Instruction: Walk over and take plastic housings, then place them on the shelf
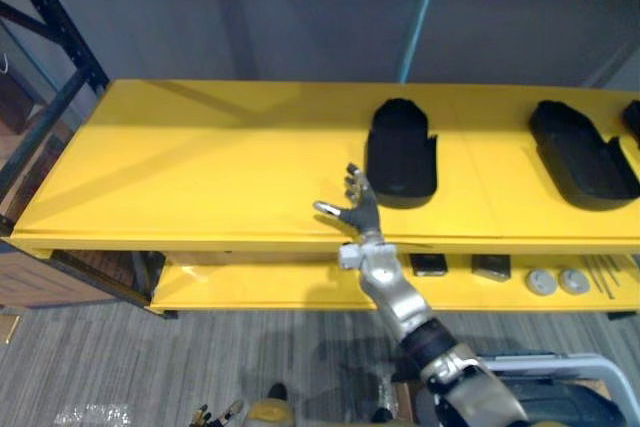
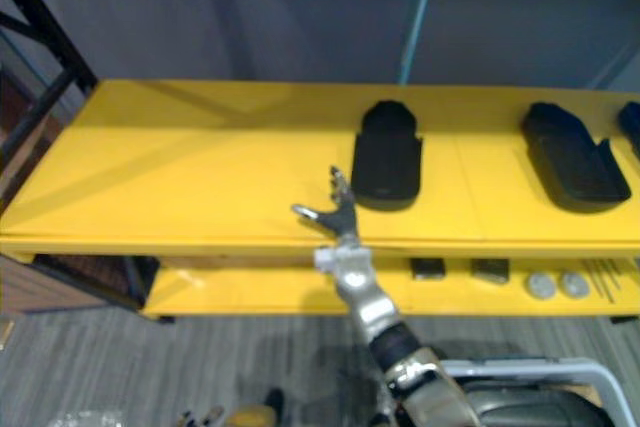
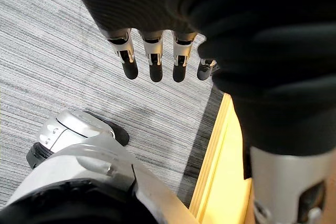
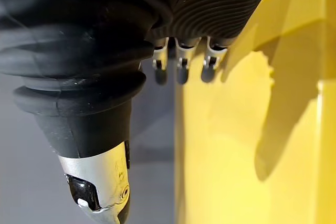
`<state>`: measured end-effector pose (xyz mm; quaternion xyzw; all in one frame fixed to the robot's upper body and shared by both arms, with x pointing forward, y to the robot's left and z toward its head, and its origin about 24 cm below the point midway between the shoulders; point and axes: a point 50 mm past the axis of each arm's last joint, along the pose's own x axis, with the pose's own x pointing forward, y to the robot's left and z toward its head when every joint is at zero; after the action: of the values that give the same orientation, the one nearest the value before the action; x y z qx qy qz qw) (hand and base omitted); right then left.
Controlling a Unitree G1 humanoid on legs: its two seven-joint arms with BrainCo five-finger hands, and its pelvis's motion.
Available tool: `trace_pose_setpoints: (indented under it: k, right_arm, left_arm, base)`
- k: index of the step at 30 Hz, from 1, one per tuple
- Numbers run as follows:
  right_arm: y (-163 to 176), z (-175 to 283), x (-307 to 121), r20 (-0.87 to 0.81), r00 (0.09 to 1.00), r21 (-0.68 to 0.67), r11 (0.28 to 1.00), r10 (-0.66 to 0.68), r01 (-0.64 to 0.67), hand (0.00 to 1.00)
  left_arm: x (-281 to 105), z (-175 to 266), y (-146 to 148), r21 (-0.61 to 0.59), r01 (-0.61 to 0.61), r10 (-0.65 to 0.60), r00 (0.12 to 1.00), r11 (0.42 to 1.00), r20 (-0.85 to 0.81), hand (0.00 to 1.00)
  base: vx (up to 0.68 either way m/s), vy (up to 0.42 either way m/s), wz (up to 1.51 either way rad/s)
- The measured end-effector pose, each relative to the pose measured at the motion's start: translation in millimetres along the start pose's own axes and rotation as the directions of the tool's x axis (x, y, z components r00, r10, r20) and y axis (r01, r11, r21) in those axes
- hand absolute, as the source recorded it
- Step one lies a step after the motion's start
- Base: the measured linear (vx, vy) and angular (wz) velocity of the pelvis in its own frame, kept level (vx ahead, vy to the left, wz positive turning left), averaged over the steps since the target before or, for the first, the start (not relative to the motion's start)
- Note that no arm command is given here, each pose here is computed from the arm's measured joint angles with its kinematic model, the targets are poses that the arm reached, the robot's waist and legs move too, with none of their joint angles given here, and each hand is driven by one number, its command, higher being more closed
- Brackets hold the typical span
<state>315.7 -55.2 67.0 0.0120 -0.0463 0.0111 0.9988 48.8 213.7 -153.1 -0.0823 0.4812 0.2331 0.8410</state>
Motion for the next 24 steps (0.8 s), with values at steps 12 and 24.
trace_pose_setpoints:
  k: [12, 24]
  right_arm:
    - [-3.1, -7.1, -0.3, -0.027, 0.999, -0.020, 1.000, -0.022, 0.022, 0.00]
    - [-8.7, -8.5, 0.5, -0.044, 0.995, -0.020, 0.996, -0.090, 0.089, 0.00]
  left_arm:
    - [-0.2, -0.9, 0.2, 0.000, -0.001, 0.001, 1.000, 1.000, 0.000, 0.00]
    - [-0.4, -0.9, -0.6, 0.000, -0.002, 0.002, 1.000, 1.000, 0.003, 0.00]
  base:
    - [0.00, 0.000, 0.00]
    - [0.00, 0.000, 0.00]
